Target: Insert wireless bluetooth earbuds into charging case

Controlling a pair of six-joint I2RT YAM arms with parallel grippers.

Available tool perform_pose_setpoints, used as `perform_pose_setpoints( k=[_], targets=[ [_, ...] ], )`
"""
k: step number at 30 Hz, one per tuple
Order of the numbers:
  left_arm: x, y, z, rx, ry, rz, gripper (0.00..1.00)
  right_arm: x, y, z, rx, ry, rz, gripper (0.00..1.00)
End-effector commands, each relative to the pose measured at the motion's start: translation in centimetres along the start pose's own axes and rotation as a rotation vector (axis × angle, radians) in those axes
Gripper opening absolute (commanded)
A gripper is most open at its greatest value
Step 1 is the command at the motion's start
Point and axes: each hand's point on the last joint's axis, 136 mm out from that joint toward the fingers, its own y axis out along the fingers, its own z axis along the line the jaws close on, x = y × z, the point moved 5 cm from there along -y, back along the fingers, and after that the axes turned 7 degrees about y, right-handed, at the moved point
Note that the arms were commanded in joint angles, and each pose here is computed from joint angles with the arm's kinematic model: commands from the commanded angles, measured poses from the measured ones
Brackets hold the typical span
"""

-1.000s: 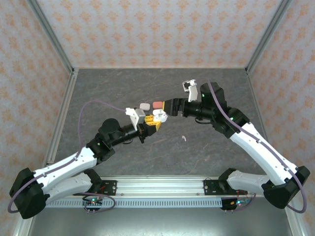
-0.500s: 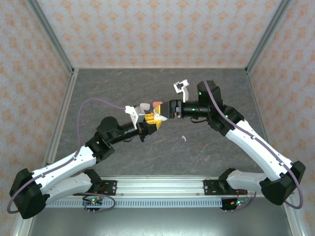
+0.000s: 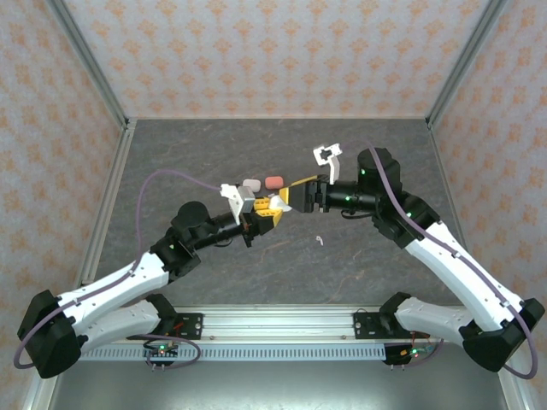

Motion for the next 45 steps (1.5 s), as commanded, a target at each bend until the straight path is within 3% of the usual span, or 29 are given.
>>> perform_pose_setpoints(
  k=[1, 6, 11, 23, 31, 35, 41, 45],
  targets=[
    [1.3, 0.3, 0.7, 0.043, 0.016, -0.001, 0.0, 1.0, -1.9, -2.2, -0.258, -0.037, -0.105, 0.76],
    [-1.6, 1.5, 3.2, 0.165, -0.075, 0.182, 0.0, 2.3, -6.1, -5.6, -0.624, -0.033, -0.315, 0.87],
    [-5.3, 4.2, 7.5, 0.26, -0.265, 0.318, 0.0, 2.2, -8.1, -7.6, -0.791, -0.022, -0.412, 0.97],
    [-14.2, 15.1, 15.2, 0.337, -0.54, 0.578, 0.0, 2.4, -7.5, -9.2, -0.878, -0.09, -0.394, 0.99],
    [-18.2, 18.5, 17.9, 0.402, -0.613, 0.63, 0.0, 2.4, -6.5, -10.0, -0.903, -0.113, -0.342, 0.99],
    [-19.3, 19.0, 18.7, 0.412, -0.64, 0.643, 0.07, 2.4, -6.0, -10.4, -0.908, -0.112, -0.322, 0.99],
    [-20.0, 18.2, 19.6, 0.455, -0.648, 0.662, 0.34, 2.3, -5.5, -10.8, -0.913, -0.112, -0.27, 0.99],
    [-19.2, 17.7, 20.0, 0.465, -0.638, 0.656, 0.44, 2.2, -5.2, -11.0, -0.912, -0.114, -0.237, 0.99]
  ],
)
